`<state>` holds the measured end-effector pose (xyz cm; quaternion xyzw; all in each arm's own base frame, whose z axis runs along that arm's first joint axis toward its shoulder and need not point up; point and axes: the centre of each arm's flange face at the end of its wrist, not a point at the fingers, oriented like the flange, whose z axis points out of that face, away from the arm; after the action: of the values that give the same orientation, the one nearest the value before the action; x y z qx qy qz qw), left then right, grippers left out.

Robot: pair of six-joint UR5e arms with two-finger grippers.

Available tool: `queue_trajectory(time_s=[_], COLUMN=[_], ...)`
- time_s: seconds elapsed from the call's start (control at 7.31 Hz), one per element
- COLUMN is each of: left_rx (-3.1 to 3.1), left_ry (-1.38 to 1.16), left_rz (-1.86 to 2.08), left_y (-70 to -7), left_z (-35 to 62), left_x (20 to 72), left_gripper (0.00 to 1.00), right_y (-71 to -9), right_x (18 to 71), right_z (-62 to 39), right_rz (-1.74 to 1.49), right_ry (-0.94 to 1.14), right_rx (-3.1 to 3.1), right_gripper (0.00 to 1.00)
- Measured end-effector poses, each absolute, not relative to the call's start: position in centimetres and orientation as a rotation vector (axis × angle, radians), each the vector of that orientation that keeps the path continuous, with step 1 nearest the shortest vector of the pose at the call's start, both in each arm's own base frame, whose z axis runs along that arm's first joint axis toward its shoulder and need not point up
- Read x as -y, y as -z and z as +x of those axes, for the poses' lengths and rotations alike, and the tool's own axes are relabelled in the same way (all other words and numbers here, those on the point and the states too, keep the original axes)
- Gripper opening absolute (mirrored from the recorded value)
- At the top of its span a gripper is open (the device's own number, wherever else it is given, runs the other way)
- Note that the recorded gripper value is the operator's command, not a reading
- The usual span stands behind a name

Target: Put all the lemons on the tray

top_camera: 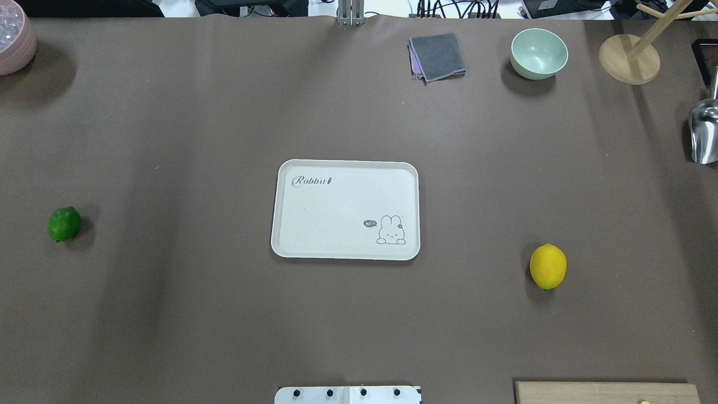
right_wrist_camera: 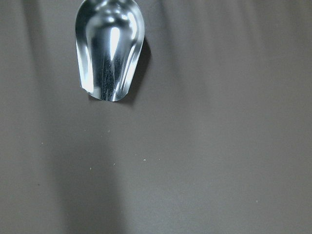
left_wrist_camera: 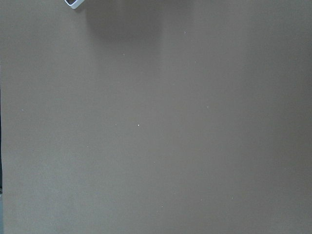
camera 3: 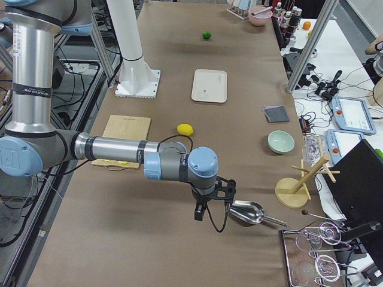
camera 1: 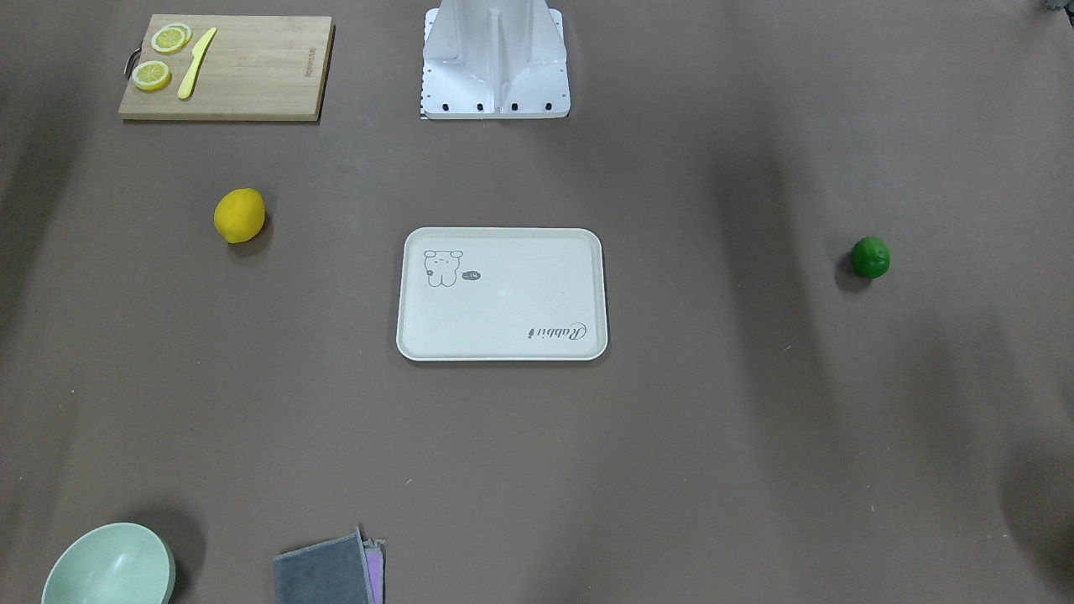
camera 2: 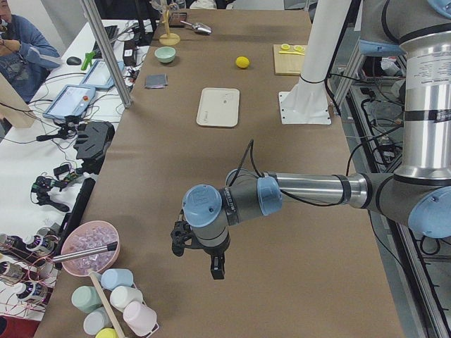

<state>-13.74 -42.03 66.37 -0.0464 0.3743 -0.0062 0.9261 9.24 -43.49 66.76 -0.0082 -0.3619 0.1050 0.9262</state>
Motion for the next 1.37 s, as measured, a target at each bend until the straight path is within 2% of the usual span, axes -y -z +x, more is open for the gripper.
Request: queue_trajectory(time_s=[0.55,0.82,1.37], left_rx=[-0.77,-0.753,-0.785], left_ry=[0.046,0.154,0.276], left_rz=[-0.145,-0.189,-0.188], left_y=[-65.5,-62.9,-55.9], left_z=[-13.3,-10.8,0.1], left_x=[42.3,43.4,46.7], left_gripper=[0.98,0.98,0.98], right_y=[-66.6,-66.6,-66.5], right_x=[43.6,43.6,43.9], right_z=[9.3,9.3,9.3], right_rz=[-0.014,-0.014,-0.007], right_ry=[-0.215,-0.215,-0.209], right_rx=[0.743,0.743,0.739], right_gripper=[1.0,1.0,1.0])
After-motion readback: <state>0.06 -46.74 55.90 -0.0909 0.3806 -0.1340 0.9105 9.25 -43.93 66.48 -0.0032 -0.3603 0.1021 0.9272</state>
